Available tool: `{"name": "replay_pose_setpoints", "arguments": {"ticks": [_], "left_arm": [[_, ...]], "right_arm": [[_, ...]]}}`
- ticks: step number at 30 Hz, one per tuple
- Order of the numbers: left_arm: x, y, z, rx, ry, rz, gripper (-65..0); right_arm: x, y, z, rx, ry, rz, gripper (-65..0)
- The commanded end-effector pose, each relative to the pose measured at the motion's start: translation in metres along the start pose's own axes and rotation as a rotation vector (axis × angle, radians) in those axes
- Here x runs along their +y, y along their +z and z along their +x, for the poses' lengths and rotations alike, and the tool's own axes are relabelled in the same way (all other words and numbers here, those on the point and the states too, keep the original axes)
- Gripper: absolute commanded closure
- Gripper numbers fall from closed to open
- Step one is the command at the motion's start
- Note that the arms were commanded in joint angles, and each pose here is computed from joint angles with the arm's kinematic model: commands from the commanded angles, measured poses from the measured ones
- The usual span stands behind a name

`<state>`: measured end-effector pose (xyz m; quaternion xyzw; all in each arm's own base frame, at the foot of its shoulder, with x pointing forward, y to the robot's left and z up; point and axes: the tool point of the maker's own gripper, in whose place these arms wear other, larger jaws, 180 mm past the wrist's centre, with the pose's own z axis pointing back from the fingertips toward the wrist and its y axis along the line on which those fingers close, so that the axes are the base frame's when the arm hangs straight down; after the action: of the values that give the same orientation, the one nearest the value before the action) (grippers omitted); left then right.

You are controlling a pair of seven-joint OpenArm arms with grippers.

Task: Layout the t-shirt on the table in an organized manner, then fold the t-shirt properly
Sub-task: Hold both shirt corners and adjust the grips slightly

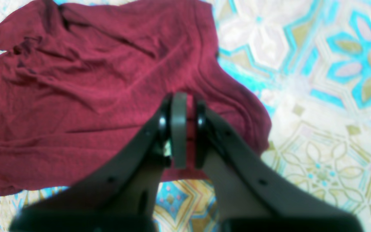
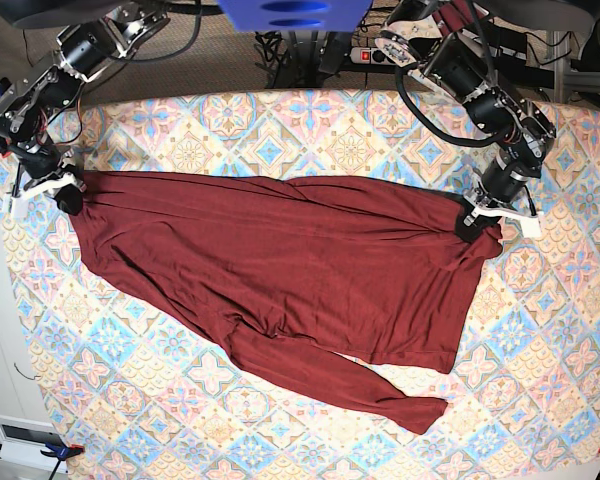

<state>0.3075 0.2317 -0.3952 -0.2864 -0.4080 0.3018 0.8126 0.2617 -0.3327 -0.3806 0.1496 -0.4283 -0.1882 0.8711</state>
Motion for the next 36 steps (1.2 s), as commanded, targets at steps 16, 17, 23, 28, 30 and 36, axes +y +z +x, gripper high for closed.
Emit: {"name": "replay_pose_setpoints", "arguments": {"ticks": [16, 17, 23, 28, 30, 36], "left_arm": [[-0.006, 0.002, 0.013, -0.045, -0.017, -0.022, 0.0], [-0.006, 0.002, 0.013, -0.045, -0.017, -0.022, 0.0], [-0.005, 0.002, 0.012, -0.043, -0.016, -0.021, 0.0], [-0.005, 0.002, 0.012, -0.043, -0.016, -0.021, 0.0], [-0.004, 0.003, 0.012, -0.042, -0.017, -0.019, 0.0], [-0.004, 0.003, 0.012, -0.041, -0.017, -0.019, 0.0]], "right_arm": [[-0.015, 0.025, 0.014, -0.05, 0.029, -0.061, -26.8], [-0.02, 0.032, 0.014, -0.055, 0.024, -0.084, -28.5], [-0.023, 0.036, 0.011, -0.046, 0.033, -0.098, -30.3], [-0.029, 0.028, -0.007, -0.008, -0.023, -0.089, -30.3], [-0.031, 0.026, -0.013, 0.004, -0.041, -0.086, -30.2], [-0.032, 0.022, -0.021, 0.021, -0.063, -0.08, -30.0]]}}
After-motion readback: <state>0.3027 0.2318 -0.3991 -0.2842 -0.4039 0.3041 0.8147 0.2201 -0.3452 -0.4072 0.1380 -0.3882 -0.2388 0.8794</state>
